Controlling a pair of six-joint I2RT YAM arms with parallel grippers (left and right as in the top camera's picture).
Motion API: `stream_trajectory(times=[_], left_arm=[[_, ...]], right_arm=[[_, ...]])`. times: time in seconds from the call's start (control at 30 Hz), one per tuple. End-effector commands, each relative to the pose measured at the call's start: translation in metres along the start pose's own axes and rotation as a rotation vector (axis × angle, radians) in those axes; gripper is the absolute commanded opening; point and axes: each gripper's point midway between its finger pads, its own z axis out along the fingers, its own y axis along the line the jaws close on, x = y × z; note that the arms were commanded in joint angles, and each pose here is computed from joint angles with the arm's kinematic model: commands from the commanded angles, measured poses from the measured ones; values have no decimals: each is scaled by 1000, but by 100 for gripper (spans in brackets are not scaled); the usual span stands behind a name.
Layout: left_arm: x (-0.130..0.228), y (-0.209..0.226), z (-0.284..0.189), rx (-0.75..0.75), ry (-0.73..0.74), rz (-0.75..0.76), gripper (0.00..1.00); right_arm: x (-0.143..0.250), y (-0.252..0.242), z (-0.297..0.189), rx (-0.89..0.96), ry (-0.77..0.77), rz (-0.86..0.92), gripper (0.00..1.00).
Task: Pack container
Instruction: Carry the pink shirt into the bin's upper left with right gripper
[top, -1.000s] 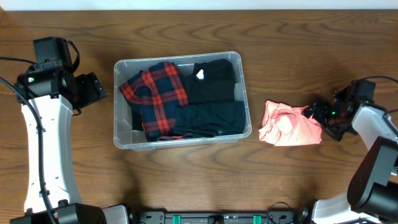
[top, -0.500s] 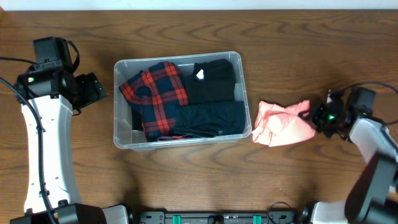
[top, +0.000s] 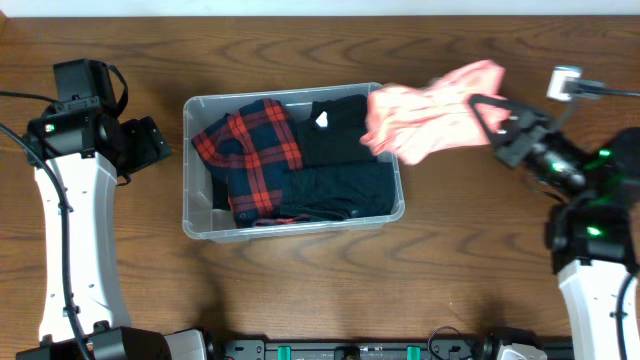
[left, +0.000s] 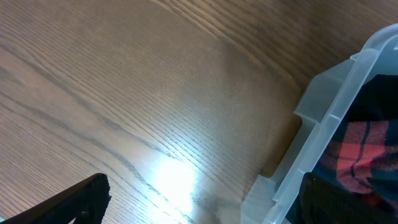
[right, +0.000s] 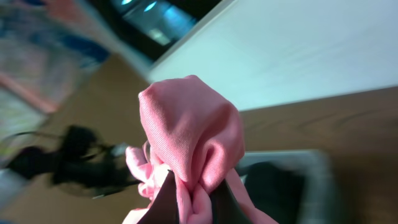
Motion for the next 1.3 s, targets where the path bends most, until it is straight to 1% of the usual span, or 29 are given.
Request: stream_trajectory(times=[0.0, 0.2, 0.37, 0.43, 0.53, 0.6, 0.67, 0.73, 0.77, 0.8, 0.9, 0.97, 1.0, 1.1, 1.17, 1.27], left_arm=[[0, 3, 1, -14, 2, -4, 98], [0, 3, 1, -14, 2, -4, 98], [0, 3, 1, -14, 2, -4, 98], [0, 3, 1, -14, 2, -4, 98], [0, 3, 1, -14, 2, -4, 98], [0, 3, 1, -14, 2, -4, 98], [0, 3, 1, -14, 2, -4, 98], [0, 3, 1, -14, 2, -4, 98], [0, 3, 1, -14, 2, -4, 98], [0, 3, 1, -14, 2, -4, 98], [0, 3, 1, -14, 2, -4, 98], [0, 3, 1, -14, 2, -4, 98], [0, 3, 1, -14, 2, -4, 98], [0, 3, 1, -14, 2, -4, 98], [0, 3, 1, -14, 2, -4, 98], [0, 3, 1, -14, 2, -4, 98]], right_arm=[[18, 8, 30, -14, 31, 157, 1], [73, 22, 106, -11, 59, 185, 1], [109, 22, 162, 2, -31, 192, 1], [123, 3, 177, 67, -67, 217, 1], [150, -47, 187, 230, -64, 235, 1], [168, -82, 187, 343, -35, 223, 1], [189, -114, 184, 441, 25, 203, 1], [204, -128, 182, 479, 88, 144, 1], [207, -130, 181, 485, 109, 102, 8], [209, -132, 179, 490, 127, 61, 18], [201, -117, 176, 459, 152, -42, 33], [191, -98, 172, 422, 156, -81, 47], [184, -89, 168, 407, 153, -98, 52], [158, -54, 154, 364, 119, -138, 53], [139, -27, 144, 314, 78, -169, 48], [123, 14, 137, 186, 53, -203, 43]])
